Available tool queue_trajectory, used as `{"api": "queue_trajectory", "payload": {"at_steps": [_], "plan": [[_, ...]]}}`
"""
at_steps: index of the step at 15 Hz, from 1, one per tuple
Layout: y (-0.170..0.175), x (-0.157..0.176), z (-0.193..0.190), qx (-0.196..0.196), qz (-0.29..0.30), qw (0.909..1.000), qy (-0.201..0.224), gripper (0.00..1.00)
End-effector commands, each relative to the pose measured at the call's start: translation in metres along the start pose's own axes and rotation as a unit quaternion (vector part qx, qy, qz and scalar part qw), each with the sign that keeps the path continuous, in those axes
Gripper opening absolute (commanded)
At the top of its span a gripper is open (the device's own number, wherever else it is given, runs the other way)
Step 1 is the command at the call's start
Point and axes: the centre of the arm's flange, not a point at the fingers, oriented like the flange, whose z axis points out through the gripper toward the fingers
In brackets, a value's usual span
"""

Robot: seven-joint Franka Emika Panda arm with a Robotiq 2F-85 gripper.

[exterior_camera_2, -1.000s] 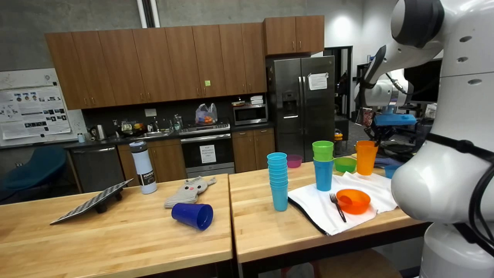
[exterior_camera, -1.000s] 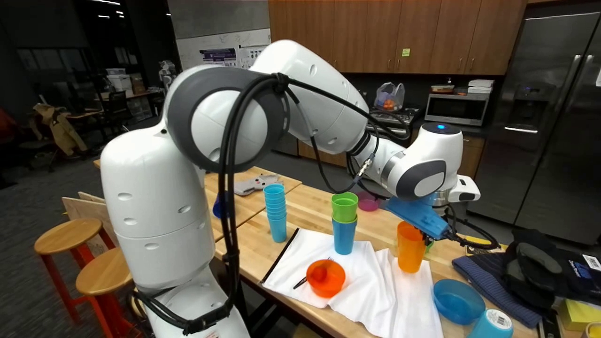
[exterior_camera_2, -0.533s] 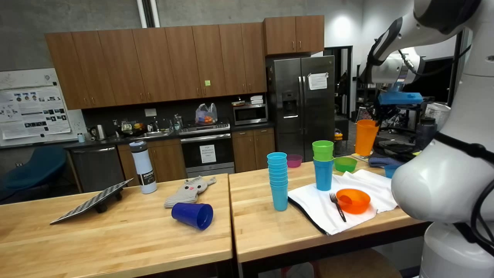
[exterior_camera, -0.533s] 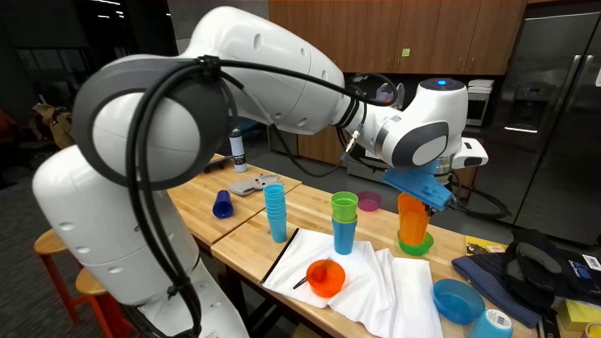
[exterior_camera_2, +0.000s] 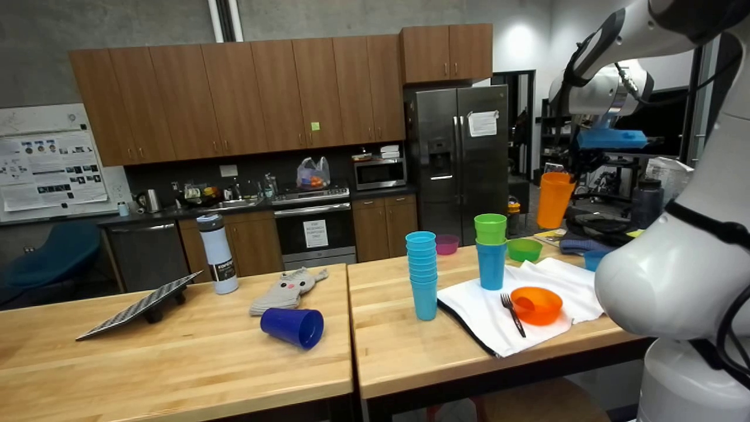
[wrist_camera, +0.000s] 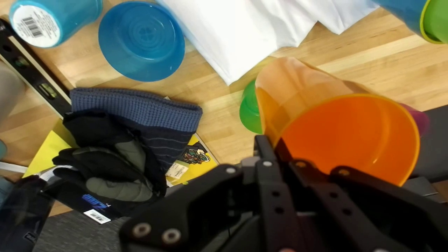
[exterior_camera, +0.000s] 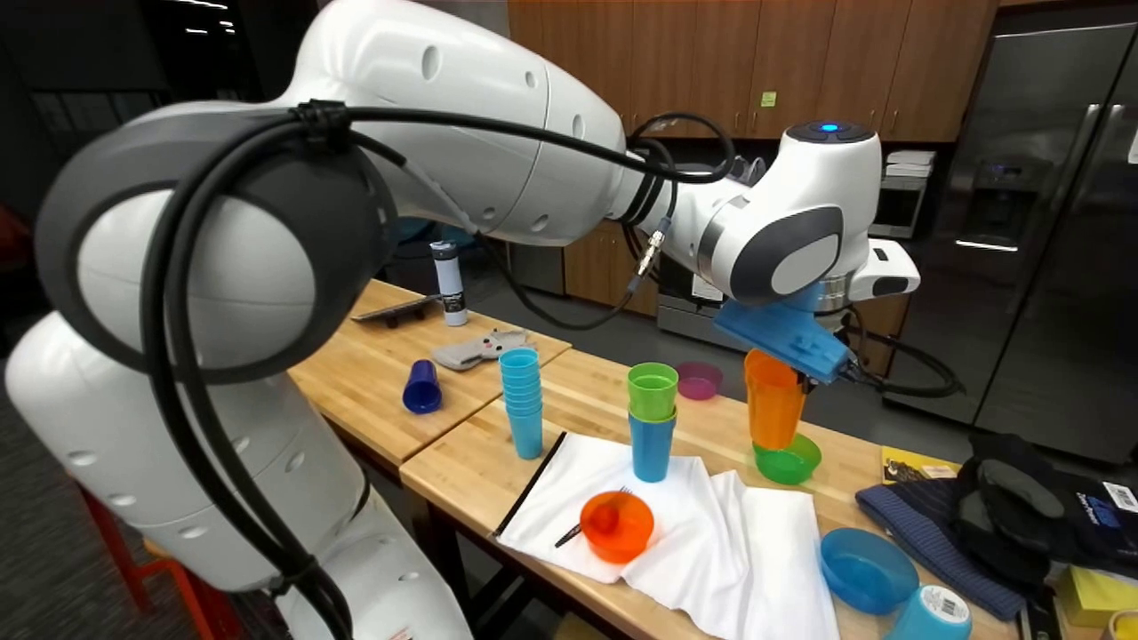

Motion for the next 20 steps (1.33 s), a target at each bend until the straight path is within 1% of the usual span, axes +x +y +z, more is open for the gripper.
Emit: {"api": "queue_trajectory", "payload": {"at_steps": [1,13,14,16,20], "plan": [[0.000,0.000,0.000,0.000,0.000,1.0000,0.000,0.04],[0.000,0.000,0.000,0.000,0.000,1.0000,0.000,0.04],[0.000,0.000,0.000,0.000,0.000,1.0000,0.000,0.01],[0.014,0.010,-0.003,0.008,-0.001,1.0000,0.000,0.01],[0.050,0.042,-0.025,0.025,-0.017,0.9995,0.010,0.01]]}}
